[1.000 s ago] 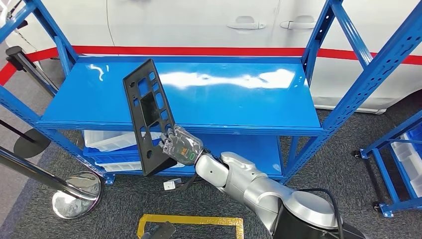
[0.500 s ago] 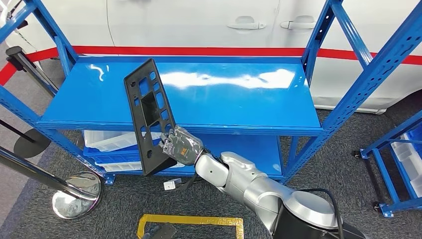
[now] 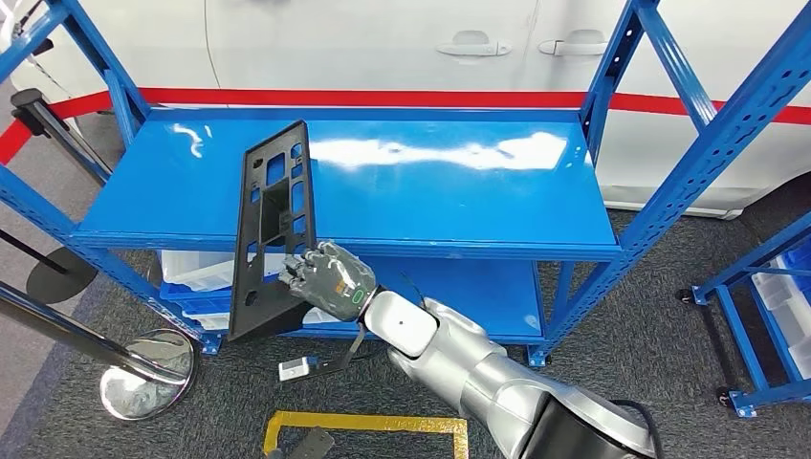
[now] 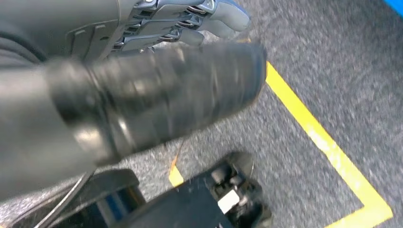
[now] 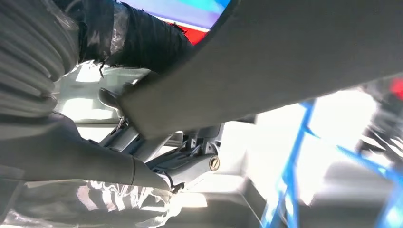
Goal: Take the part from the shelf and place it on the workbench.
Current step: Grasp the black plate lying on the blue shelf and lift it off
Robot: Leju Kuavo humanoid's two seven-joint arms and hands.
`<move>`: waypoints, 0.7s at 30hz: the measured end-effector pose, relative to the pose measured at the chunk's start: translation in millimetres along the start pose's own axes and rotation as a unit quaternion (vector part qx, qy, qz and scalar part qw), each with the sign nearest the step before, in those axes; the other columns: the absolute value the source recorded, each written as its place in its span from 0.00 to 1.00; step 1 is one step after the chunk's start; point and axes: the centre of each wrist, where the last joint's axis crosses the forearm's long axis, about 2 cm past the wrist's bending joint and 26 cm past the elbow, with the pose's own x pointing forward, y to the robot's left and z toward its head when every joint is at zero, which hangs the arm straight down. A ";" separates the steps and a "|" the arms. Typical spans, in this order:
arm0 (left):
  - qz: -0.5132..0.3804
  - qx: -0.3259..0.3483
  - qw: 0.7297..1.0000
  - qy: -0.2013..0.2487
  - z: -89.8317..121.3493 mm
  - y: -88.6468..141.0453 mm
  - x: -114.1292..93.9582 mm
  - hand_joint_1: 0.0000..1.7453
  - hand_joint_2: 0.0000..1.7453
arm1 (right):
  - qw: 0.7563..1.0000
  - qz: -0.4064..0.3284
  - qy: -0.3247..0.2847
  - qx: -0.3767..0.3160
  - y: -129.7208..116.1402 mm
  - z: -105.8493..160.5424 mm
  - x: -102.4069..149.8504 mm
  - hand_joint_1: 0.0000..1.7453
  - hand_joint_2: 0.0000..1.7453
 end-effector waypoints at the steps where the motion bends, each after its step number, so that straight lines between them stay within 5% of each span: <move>1: -0.001 0.007 1.000 -0.003 0.7 -0.2 -1.3 0.00 1.00 | 0.999 -0.025 -0.006 -0.019 -5.4 -4.6 1.2 1.00 1.00; 7: -0.012 0.066 0.998 -0.019 2.4 2.8 -6.4 0.00 1.00 | 0.977 -0.145 0.032 -0.155 -43.8 -26.0 -12.1 1.00 1.00; 21: -0.028 0.082 0.996 -0.002 0.7 17.1 -15.9 0.00 1.00 | 0.901 -0.215 0.091 -0.365 -100.1 -15.0 -36.0 1.00 1.00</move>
